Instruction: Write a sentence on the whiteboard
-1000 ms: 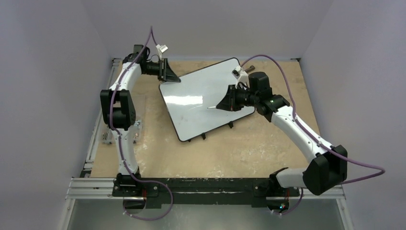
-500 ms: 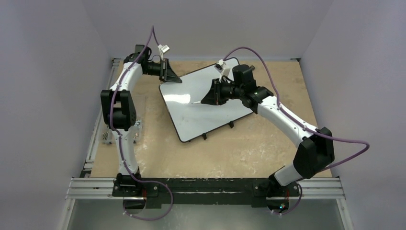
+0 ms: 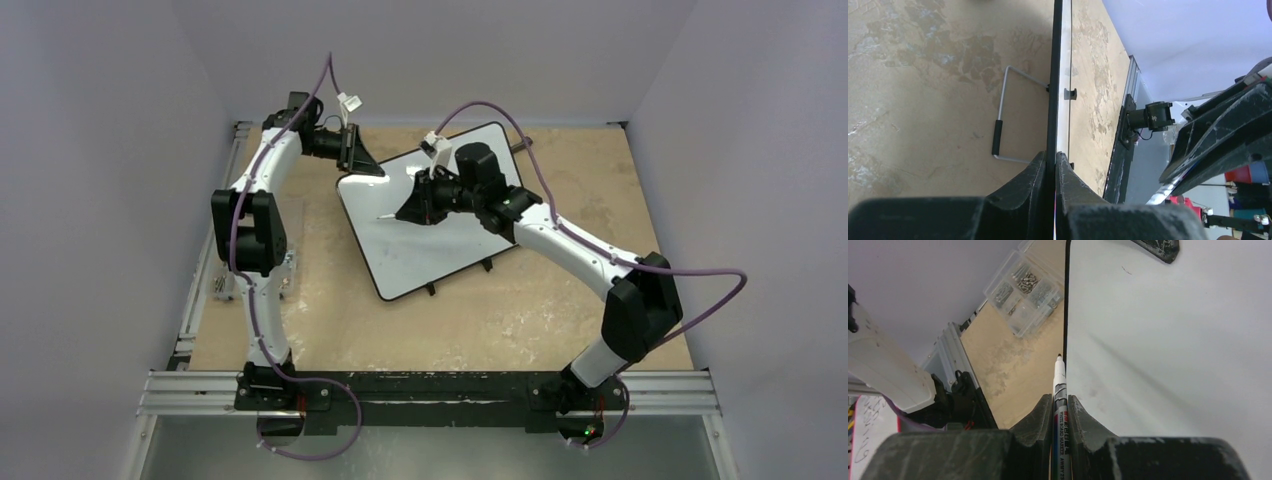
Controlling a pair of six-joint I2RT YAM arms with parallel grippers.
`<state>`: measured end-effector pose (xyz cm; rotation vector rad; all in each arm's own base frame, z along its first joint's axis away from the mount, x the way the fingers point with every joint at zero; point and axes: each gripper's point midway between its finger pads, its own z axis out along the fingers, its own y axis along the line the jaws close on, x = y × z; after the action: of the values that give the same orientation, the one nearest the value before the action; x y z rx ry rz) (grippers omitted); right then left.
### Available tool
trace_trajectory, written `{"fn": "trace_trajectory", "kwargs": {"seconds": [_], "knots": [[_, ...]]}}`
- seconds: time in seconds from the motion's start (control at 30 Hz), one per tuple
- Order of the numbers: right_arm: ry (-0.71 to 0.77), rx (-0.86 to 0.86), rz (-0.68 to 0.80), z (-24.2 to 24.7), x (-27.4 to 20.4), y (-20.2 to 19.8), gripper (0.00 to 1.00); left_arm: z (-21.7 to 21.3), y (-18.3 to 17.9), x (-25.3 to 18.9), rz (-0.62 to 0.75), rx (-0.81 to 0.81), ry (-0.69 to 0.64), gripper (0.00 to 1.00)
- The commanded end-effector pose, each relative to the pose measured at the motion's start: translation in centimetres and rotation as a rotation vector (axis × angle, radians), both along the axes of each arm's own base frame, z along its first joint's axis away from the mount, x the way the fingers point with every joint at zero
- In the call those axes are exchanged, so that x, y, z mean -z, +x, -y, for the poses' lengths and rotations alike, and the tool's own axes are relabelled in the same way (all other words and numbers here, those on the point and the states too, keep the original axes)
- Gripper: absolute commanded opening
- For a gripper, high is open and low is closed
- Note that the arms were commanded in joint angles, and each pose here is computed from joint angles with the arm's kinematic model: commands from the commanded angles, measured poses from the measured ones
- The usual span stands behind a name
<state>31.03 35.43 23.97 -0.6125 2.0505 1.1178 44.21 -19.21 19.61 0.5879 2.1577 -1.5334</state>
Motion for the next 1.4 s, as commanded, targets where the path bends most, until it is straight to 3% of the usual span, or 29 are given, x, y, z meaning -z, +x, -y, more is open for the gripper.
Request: {"fn": "trace_trajectory", "kwargs": {"seconds": [0.0,0.67,1.37], "knots": [[0.029,0.061,0.152,-1.7,-2.9,2.2,0.00,1.0,-0.8,-3.0,0.147,0.033,0.044,0.00],[0.055,0.165,0.209,-4.6,-3.2,5.8,0.00,0.9,-0.9,-2.7,0.183,0.021,0.110,0.00],[-0.069,0.204,0.136,-3.5,2.4,5.6,0.00,0.9,-1.2,-2.8,0.228,0.039,0.130,0.00]]}}
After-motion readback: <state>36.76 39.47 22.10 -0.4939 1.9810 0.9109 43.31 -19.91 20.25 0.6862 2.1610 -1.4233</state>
